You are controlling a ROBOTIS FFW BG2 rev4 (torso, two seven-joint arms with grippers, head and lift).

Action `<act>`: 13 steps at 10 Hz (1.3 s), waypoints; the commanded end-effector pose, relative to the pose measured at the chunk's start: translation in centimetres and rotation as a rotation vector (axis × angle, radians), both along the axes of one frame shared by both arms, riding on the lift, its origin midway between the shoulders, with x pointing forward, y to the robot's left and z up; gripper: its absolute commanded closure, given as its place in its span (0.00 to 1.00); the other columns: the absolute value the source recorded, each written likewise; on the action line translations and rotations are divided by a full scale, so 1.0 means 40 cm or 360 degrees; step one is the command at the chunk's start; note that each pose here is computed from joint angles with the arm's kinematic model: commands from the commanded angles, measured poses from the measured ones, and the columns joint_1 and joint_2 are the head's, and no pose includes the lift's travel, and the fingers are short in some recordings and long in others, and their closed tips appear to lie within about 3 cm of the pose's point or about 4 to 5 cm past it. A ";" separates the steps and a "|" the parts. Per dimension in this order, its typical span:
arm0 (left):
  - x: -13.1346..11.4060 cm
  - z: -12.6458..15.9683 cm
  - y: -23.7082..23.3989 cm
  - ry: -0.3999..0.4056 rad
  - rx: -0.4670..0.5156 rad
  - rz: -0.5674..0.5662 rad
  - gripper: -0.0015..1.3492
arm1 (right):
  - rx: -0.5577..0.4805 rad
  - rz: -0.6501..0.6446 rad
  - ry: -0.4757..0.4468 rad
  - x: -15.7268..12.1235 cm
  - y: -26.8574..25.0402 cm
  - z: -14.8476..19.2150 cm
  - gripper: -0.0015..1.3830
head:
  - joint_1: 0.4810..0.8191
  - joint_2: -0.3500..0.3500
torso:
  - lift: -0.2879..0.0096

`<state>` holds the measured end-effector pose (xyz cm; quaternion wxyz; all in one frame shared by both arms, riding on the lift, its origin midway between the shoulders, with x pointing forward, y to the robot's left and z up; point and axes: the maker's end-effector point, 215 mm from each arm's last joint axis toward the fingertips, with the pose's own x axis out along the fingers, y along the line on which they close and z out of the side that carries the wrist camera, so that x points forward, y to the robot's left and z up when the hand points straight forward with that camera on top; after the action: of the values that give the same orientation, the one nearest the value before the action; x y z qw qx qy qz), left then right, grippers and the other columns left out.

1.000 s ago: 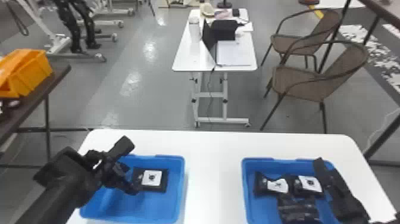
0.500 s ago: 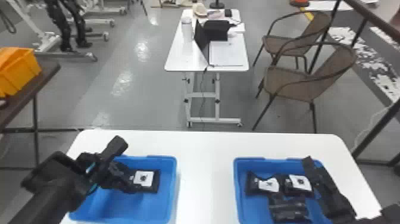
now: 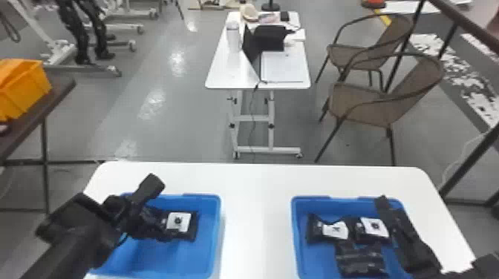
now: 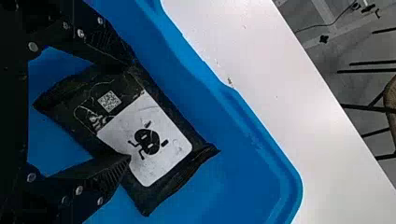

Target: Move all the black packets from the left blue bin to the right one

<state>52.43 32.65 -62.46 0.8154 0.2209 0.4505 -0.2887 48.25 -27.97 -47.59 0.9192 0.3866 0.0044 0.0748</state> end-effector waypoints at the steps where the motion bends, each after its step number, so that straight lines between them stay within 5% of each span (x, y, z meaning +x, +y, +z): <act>1: -0.009 -0.008 0.010 0.0045 0.0044 -0.0009 0.70 | 0.0016 -0.0002 0.0000 0.001 0.004 -0.001 0.17 | 0.63 0.57 | 0.97; 4: 0.016 0.026 0.003 0.0025 -0.0004 -0.0043 0.90 | 0.0027 -0.0003 -0.0002 0.000 0.005 -0.001 0.18 | 0.63 0.59 | 0.97; 7: 0.003 0.123 -0.132 -0.0056 -0.0227 -0.0196 0.90 | 0.0023 0.0009 -0.0042 0.008 0.007 0.024 0.18 | 0.63 0.55 | 0.97; 10: -0.004 0.324 -0.329 -0.0308 -0.0607 -0.0249 0.90 | -0.0074 0.0060 -0.0114 0.032 0.025 0.085 0.18 | 0.63 0.45 | 0.97; 13: 0.038 0.473 -0.589 -0.0513 -0.0803 -0.0487 0.90 | -0.0121 0.0187 -0.0255 0.091 0.124 0.194 0.18 | 0.63 0.33 | 0.97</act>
<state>53.61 10.83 -44.23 0.8537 0.1199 0.2053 -0.4633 51.38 -24.12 -40.66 0.9267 0.3435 -0.0393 0.1476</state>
